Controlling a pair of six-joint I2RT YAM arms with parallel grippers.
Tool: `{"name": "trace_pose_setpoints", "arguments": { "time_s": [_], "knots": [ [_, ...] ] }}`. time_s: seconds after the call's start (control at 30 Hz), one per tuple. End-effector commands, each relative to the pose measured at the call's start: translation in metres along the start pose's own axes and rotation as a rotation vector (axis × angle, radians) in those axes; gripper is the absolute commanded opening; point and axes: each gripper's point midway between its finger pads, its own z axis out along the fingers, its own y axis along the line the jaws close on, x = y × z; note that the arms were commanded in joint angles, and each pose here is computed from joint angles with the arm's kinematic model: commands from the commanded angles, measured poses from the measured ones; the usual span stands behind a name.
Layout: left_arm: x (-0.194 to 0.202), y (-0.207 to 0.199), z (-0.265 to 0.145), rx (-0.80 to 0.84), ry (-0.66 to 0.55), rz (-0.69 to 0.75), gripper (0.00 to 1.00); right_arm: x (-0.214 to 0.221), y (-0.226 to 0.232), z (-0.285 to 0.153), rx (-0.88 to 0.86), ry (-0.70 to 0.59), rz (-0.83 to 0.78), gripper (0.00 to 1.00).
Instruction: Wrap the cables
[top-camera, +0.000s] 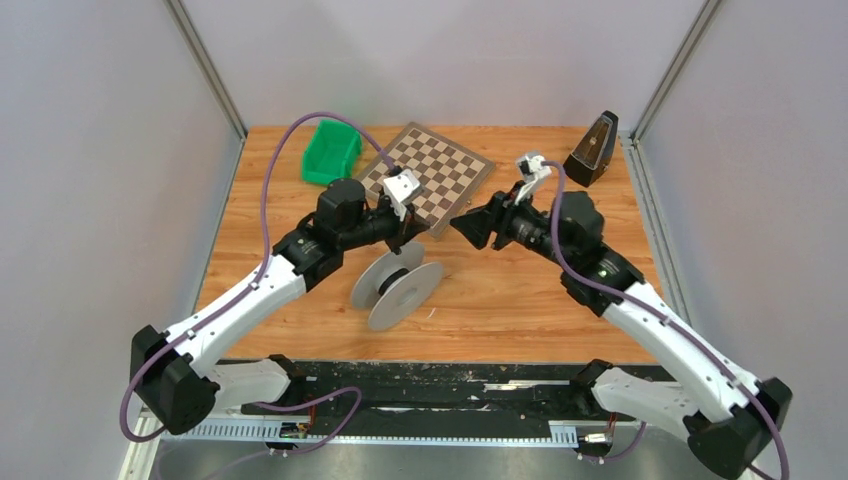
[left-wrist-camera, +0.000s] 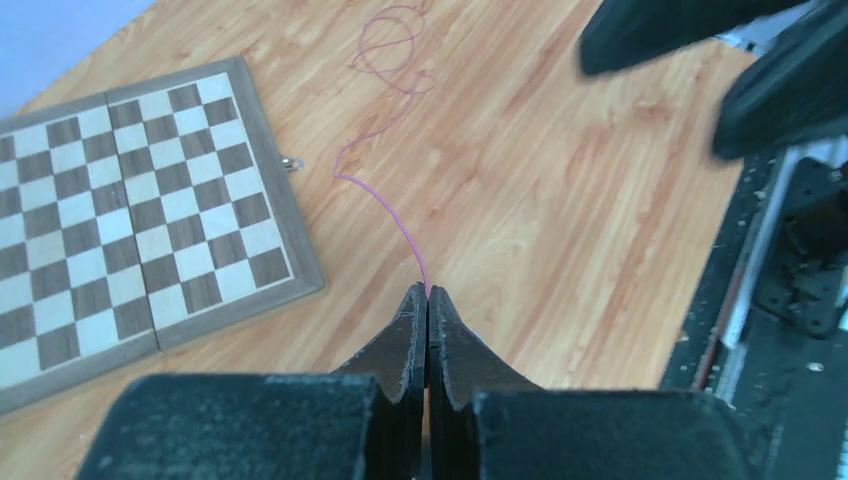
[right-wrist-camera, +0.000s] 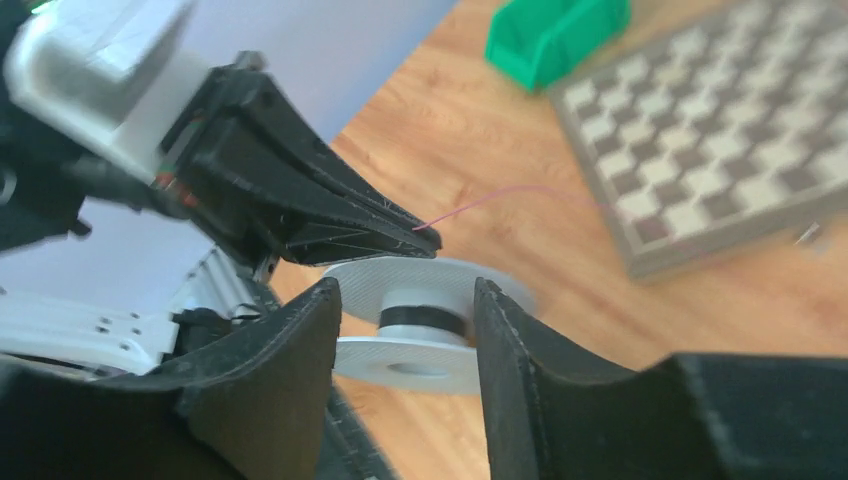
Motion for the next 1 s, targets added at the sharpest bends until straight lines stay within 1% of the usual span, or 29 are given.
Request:
{"name": "trace_pose_setpoints", "arguments": {
  "time_s": [0.0, 0.1, 0.17, 0.2, 0.23, 0.27, 0.33, 0.37, 0.4, 0.47, 0.57, 0.63, 0.73, 0.83, 0.87, 0.9, 0.93, 0.97],
  "knots": [
    [-0.039, -0.015, -0.023, 0.065, -0.068, -0.095, 0.0, -0.036, 0.018, -0.033, -0.083, -0.15, -0.385, 0.48],
    [-0.049, -0.027, -0.032, 0.122, -0.088, -0.113, 0.0, -0.047, 0.02, -0.044, -0.106, -0.278, -0.574, 0.47],
    [-0.052, -0.031, -0.035, 0.138, -0.095, -0.121, 0.0, -0.044, 0.019, -0.045, -0.135, -0.344, -0.702, 0.47],
    [-0.052, -0.032, -0.037, 0.143, -0.095, -0.124, 0.0, -0.043, 0.022, -0.043, -0.166, -0.375, -0.752, 0.49],
    [-0.054, -0.034, -0.038, 0.151, -0.099, -0.127, 0.0, -0.038, 0.021, -0.039, -0.184, -0.368, -0.785, 0.52],
    [-0.054, -0.035, -0.039, 0.155, -0.096, -0.133, 0.0, -0.034, 0.019, -0.032, -0.195, -0.351, -0.806, 0.56],
    [-0.053, -0.037, -0.041, 0.165, -0.089, -0.138, 0.0, -0.031, 0.016, -0.018, -0.206, -0.317, -0.834, 0.67],
    [-0.052, -0.039, -0.043, 0.169, -0.083, -0.141, 0.0, -0.029, 0.015, -0.01, -0.215, -0.3, -0.847, 0.7],
    [-0.052, -0.039, -0.044, 0.17, -0.082, -0.141, 0.0, -0.027, 0.013, -0.003, -0.221, -0.291, -0.86, 0.71],
    [-0.051, -0.041, -0.046, 0.174, -0.08, -0.138, 0.0, -0.026, 0.007, 0.012, -0.217, -0.285, -0.878, 0.7],
    [-0.048, -0.041, -0.05, 0.164, -0.078, -0.14, 0.0, -0.02, -0.007, 0.03, -0.211, -0.288, -0.896, 0.67],
    [-0.046, -0.042, -0.051, 0.168, -0.07, -0.146, 0.0, -0.019, -0.009, 0.037, -0.224, -0.291, -0.901, 0.65],
    [-0.044, -0.046, -0.054, 0.186, -0.067, -0.157, 0.0, -0.02, -0.008, 0.045, -0.236, -0.303, -0.898, 0.65],
    [-0.041, -0.048, -0.055, 0.195, -0.069, -0.164, 0.0, -0.019, -0.015, 0.051, -0.218, -0.31, -0.894, 0.59],
    [-0.041, -0.047, -0.055, 0.186, -0.07, -0.166, 0.0, -0.017, -0.019, 0.053, -0.206, -0.307, -0.893, 0.48],
    [-0.04, -0.046, -0.056, 0.178, -0.067, -0.17, 0.0, -0.016, -0.023, 0.054, -0.193, -0.305, -0.895, 0.41],
    [-0.038, -0.042, -0.056, 0.153, -0.06, -0.183, 0.0, -0.013, -0.027, 0.055, -0.18, -0.3, -0.894, 0.25],
    [-0.036, -0.04, -0.057, 0.139, -0.054, -0.191, 0.0, -0.012, -0.031, 0.054, -0.165, -0.297, -0.894, 0.14]
  ]
}}
